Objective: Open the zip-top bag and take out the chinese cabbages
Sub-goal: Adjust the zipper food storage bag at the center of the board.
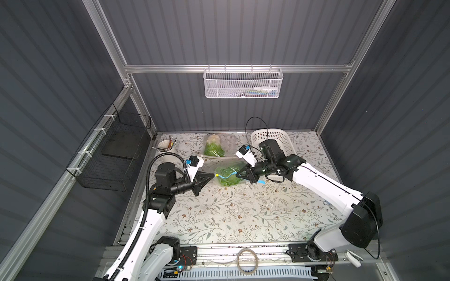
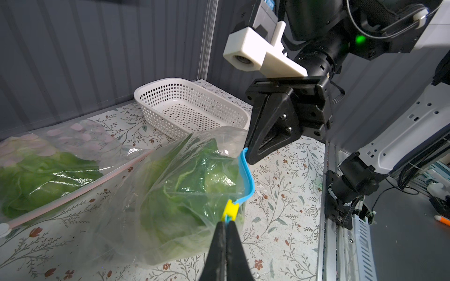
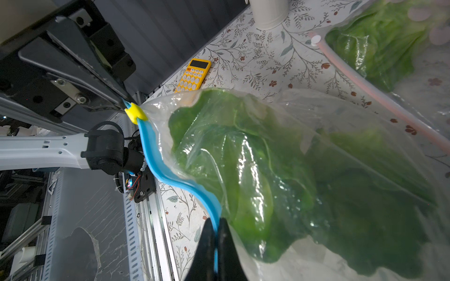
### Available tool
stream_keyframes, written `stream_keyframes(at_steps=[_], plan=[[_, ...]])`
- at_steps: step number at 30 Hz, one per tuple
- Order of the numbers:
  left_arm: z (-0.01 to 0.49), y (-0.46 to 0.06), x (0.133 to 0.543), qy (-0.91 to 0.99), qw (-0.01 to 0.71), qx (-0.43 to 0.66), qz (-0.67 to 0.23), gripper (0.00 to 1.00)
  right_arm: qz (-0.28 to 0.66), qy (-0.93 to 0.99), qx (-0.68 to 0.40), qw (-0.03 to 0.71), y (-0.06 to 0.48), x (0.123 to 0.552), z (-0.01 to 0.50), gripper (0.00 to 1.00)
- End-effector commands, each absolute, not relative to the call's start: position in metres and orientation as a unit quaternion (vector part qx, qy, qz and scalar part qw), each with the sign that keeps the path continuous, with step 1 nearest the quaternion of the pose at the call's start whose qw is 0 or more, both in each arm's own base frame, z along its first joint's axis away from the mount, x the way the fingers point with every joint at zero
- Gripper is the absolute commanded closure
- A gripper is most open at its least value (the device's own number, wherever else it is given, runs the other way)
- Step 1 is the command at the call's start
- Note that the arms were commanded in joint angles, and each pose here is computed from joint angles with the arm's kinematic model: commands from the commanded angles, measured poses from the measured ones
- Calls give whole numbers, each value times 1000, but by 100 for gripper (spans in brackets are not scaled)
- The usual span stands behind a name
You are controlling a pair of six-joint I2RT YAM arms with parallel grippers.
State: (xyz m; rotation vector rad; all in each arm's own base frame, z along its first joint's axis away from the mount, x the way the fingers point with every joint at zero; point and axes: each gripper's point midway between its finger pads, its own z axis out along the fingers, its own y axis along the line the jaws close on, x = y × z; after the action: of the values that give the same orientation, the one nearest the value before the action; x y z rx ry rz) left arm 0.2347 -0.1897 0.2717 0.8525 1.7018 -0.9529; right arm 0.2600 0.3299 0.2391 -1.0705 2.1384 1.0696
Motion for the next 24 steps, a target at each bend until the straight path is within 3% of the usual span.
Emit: stream_keyframes(at_steps=[1,13,18,22,24], plan=[[270,-194,229,696,472,356,-407,100,415,769,-401,274,337,261,258,100],[268,-192,231,705,469,350,-401,88,416,770,-398,275,337,261,259,100],[267,-192,231,707,467,348,-403,100,417,770,-398,274,337,262,258,100],[269,-191,232,707,471,345,-399,100,416,773,-395,272,337,262,256,100],[270,-191,232,704,474,346,-399,100,413,775,-392,273,336,264,256,77]])
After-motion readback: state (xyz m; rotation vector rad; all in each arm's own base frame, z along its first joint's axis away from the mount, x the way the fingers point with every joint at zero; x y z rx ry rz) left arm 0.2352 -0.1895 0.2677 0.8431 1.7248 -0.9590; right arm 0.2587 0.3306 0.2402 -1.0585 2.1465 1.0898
